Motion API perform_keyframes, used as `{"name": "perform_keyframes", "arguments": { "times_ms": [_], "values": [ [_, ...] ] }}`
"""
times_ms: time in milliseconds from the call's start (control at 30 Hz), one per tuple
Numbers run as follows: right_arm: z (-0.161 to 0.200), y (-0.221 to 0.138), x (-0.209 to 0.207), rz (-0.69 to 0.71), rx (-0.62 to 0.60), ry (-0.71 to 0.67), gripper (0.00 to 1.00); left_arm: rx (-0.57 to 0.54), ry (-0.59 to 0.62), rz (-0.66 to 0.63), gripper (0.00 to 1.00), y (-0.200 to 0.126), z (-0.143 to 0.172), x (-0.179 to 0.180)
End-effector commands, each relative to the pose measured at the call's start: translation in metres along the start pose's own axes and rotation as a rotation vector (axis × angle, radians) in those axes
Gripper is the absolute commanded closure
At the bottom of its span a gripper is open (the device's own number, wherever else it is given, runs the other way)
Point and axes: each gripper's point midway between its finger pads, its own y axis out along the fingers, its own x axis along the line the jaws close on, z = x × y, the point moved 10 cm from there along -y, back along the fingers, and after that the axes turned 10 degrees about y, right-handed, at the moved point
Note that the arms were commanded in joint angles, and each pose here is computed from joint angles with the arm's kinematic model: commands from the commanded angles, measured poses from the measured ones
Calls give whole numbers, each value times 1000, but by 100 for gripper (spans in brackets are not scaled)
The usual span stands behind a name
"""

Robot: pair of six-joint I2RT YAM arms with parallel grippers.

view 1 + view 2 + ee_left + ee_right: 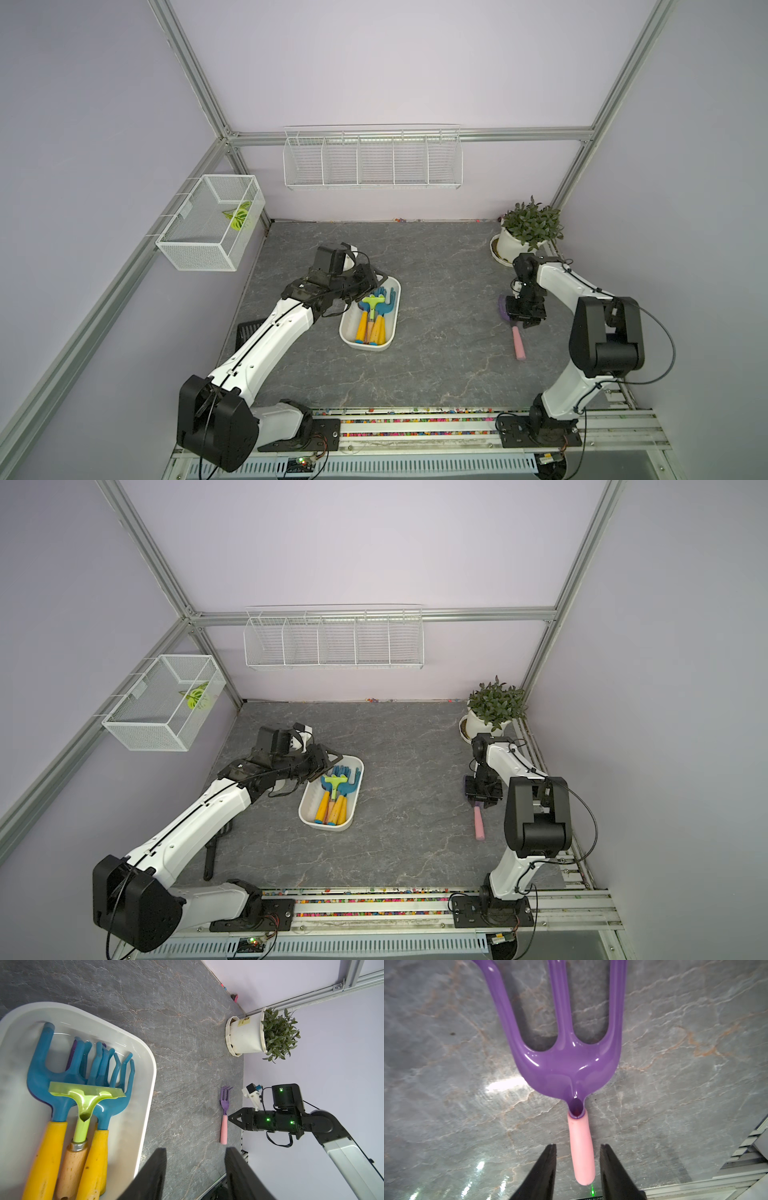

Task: Put the rake into the storage box
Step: Pick up the rake at the center of the board.

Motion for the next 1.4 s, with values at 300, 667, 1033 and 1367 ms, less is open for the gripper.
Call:
{"name": "perform_keyframes", "arguments": {
  "times_ms": [300, 667, 1033, 1367],
  "values": [
    [0, 26, 8, 34, 111, -24, 61, -11, 9, 2, 49, -8, 2, -2],
    [0, 35, 13, -3, 128, 2, 77, -8, 14, -17, 49, -20, 11, -1],
    [9, 10, 36, -227, 54, 27, 100, -19, 20, -51, 49, -33, 17, -1],
    [30, -73, 133, -725, -41, -53, 100, -68, 31, -94, 48, -50, 21, -1]
  ]
}}
